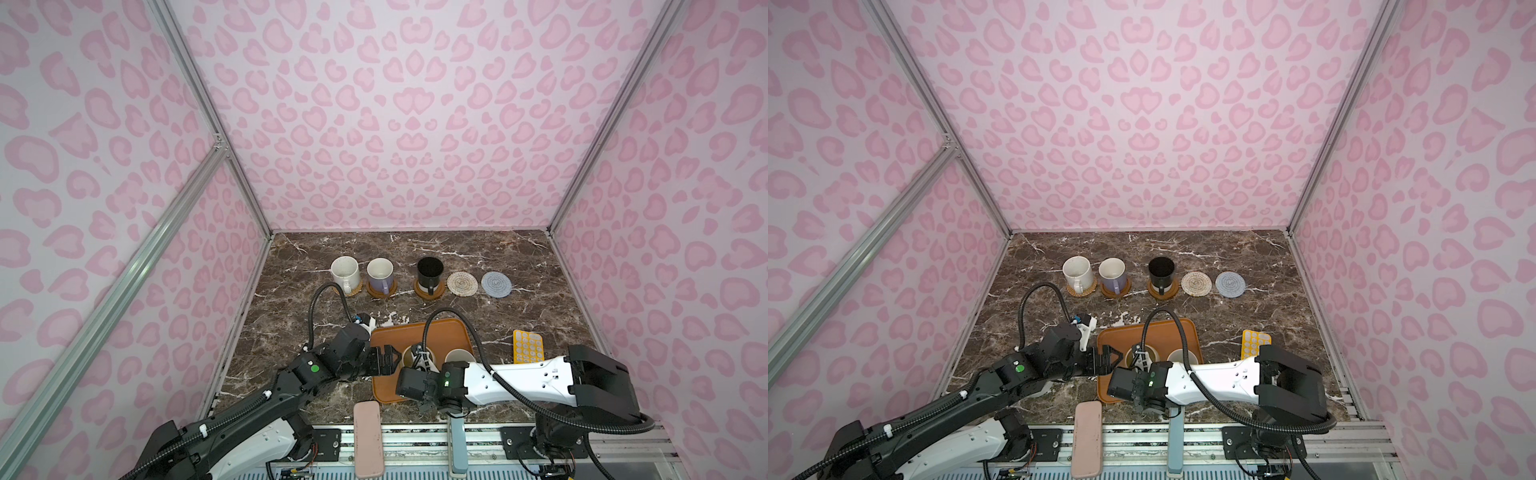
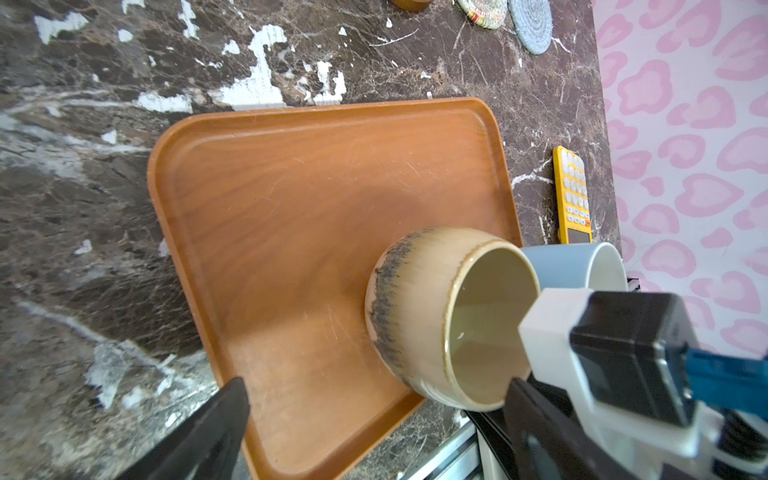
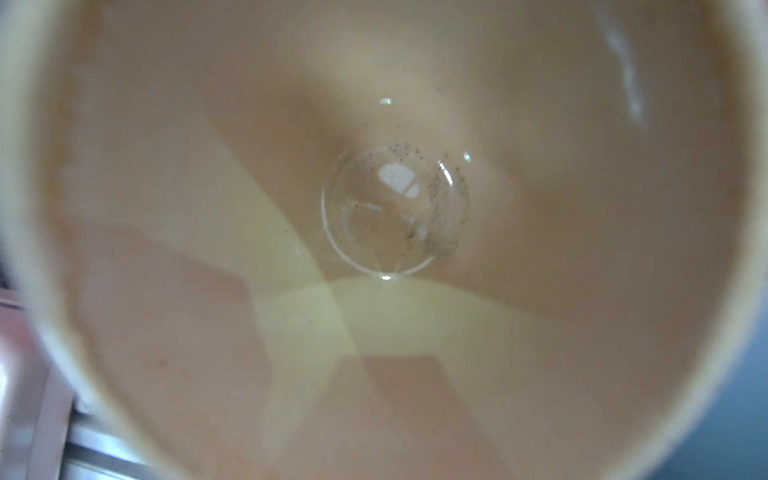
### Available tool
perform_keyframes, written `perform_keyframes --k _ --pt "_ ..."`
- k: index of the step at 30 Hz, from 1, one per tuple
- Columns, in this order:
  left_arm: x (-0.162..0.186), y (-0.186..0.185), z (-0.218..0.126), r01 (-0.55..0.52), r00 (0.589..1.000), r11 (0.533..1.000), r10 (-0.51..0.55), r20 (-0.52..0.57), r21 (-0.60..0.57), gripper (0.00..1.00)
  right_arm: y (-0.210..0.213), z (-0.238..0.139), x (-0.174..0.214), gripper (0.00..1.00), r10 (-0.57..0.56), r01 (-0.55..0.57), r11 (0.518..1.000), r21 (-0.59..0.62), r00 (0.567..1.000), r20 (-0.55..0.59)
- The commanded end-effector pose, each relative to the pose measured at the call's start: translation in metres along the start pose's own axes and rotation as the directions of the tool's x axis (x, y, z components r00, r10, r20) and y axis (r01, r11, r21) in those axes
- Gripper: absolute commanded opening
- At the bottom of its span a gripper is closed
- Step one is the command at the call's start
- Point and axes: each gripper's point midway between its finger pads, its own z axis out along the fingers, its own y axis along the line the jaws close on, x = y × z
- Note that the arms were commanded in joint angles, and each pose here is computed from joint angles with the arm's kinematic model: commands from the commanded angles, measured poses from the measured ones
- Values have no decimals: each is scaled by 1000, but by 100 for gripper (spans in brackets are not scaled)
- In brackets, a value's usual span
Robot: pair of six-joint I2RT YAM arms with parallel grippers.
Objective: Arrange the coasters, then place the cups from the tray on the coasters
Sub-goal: 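Lower the right gripper into the cream mug on the tray, then lift the cream mug with the right gripper off the tray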
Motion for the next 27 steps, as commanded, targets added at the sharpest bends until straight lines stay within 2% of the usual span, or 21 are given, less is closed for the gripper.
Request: perform_keyframes --k 1,9,15,21,27 --pt "-10 -7 -4 -5 999 1000 4 46 24 98 0 -8 -18 0 -3 2 1000 7 997 81" --pt "-41 -19 -28 10 983 999 -18 184 41 97 0 -31 -52 0 -8 11 1000 -17 987 161" --pt "-72 -45 -60 -27 959 997 5 285 74 97 -12 -54 -86 0 1 4 1000 -21 976 220" --pt "-99 -75 -82 -88 934 990 42 355 115 97 -36 -70 -113 0 30 -25 999 -24 967 253" --pt "-119 -102 -85 -146 921 978 80 382 146 97 -76 -87 -138 0 93 -92 996 -16 950 299"
